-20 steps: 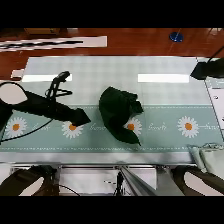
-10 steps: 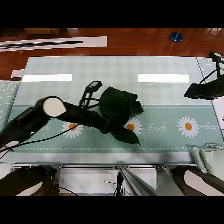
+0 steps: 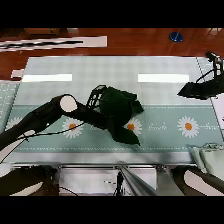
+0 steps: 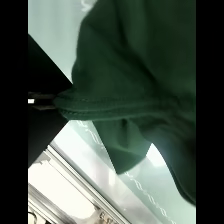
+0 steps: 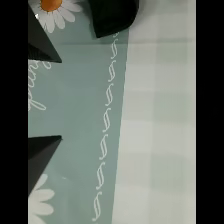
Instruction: Fold the shirts.
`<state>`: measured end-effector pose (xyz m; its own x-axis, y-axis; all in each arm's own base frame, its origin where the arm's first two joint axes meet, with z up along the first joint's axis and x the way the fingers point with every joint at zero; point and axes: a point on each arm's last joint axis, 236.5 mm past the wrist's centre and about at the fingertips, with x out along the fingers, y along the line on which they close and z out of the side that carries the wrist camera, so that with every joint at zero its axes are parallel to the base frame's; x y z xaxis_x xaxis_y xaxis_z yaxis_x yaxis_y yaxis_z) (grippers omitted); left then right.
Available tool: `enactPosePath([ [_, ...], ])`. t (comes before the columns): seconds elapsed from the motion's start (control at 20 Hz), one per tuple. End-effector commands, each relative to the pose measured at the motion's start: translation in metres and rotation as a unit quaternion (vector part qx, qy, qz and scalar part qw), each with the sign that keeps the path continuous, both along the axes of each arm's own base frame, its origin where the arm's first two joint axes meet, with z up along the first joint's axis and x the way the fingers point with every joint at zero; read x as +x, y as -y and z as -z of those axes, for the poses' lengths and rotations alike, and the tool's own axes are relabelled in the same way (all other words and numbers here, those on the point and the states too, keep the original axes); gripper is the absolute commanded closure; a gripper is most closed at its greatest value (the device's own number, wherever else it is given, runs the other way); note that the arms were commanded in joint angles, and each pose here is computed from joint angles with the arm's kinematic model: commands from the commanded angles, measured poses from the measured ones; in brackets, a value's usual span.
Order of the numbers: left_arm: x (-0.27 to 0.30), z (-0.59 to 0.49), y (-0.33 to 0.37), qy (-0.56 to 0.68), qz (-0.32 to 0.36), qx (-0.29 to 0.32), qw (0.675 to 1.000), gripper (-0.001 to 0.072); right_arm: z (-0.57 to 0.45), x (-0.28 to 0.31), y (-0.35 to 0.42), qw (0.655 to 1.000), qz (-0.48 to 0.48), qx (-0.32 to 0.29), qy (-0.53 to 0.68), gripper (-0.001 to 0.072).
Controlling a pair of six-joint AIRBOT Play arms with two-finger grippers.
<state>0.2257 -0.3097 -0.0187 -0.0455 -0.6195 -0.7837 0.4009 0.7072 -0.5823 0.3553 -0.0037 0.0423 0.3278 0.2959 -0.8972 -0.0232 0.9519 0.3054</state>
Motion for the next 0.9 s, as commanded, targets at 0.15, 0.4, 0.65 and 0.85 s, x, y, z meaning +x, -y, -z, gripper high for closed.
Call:
enactPosePath([
  [0.15, -0.003, -0.009, -0.045, 0.028, 0.022, 0.067, 0.997, 0.0682, 0.025, -0.003, -0.041, 0.995, -0.018, 0.095, -0.007, 0.0173],
  [0.4, 0.005, -0.030, -0.057, 0.057, -0.002, 0.062, 0.996, 0.0681, 0.076, -0.013, -0.095, 0.980, -0.053, 0.179, -0.067, 0.0164],
  [0.65, 0.000, -0.029, -0.059, 0.047, 0.005, 0.066, 0.997, 0.0681, 0.110, 0.009, -0.130, 0.985, -0.111, 0.127, -0.024, 0.0165],
  [0.85, -0.005, -0.028, -0.061, 0.038, 0.011, 0.070, 0.997, 0.0681, 0.121, 0.029, -0.143, 0.988, -0.123, 0.091, 0.021, 0.0165],
])
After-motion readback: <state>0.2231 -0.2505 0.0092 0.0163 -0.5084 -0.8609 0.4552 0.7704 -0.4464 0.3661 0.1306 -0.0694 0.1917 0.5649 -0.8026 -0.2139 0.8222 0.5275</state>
